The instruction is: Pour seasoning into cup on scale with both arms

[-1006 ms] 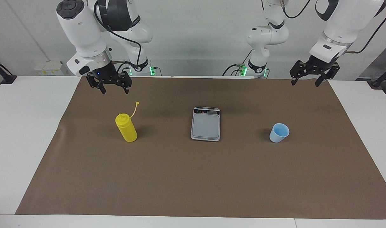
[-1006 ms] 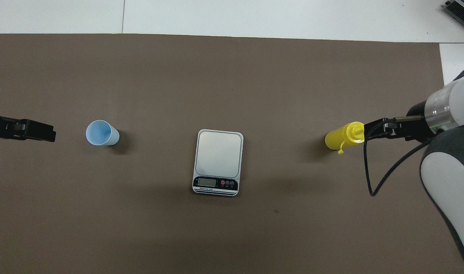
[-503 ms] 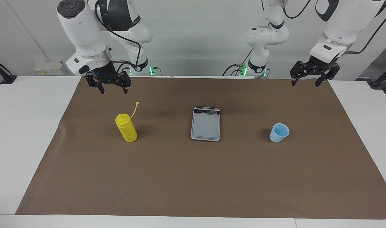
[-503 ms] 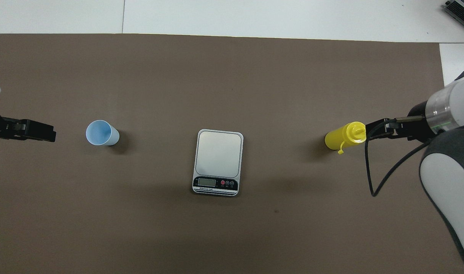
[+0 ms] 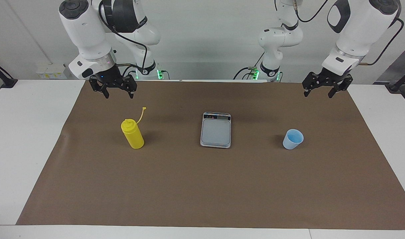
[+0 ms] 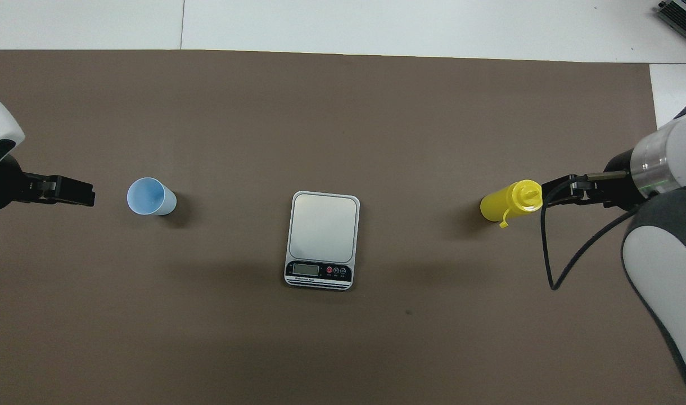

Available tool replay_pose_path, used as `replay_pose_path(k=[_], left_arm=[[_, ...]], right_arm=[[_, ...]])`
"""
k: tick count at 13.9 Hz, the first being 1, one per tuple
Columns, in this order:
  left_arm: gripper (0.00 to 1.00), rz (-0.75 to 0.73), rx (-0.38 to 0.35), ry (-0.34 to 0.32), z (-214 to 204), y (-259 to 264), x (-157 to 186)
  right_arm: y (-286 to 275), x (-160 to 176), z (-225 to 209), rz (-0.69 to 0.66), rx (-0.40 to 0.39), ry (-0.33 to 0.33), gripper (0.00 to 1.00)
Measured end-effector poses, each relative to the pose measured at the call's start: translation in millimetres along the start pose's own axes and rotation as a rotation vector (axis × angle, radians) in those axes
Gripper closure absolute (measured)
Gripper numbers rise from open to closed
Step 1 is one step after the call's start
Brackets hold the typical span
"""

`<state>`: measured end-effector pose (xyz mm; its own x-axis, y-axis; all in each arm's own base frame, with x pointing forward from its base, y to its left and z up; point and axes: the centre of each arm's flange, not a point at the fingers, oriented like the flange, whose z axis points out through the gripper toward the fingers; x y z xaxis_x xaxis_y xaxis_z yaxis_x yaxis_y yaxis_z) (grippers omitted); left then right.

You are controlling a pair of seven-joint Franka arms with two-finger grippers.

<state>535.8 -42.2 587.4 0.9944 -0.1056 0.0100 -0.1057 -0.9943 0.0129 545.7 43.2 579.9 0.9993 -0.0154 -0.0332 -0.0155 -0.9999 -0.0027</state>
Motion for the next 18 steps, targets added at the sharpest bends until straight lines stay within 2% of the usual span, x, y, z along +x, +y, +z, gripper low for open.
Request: replay_pose_path(k=[5,8,12,18], left_arm=[[0.00,-0.107,-0.013,0.006,60.7,-40.7,33.4],[0.00,-0.207,-0.021,0.032,108.7,-44.0,49.3],[0.00,-0.276,-0.023,0.069,168.2,-41.8,41.7],[0.00,-0.380,-0.028,0.064,216.9,-32.4,23.6]], right_arm=[[0.0,0.0,0.0,0.000,0.000,0.000,0.00],[0.0,0.0,0.0,0.000,0.000,0.000,0.00],[-0.7,-0.1,0.0,-0.001,0.000,0.000,0.00],[-0.7,-0.1,0.0,-0.001,0.000,0.000,0.00]])
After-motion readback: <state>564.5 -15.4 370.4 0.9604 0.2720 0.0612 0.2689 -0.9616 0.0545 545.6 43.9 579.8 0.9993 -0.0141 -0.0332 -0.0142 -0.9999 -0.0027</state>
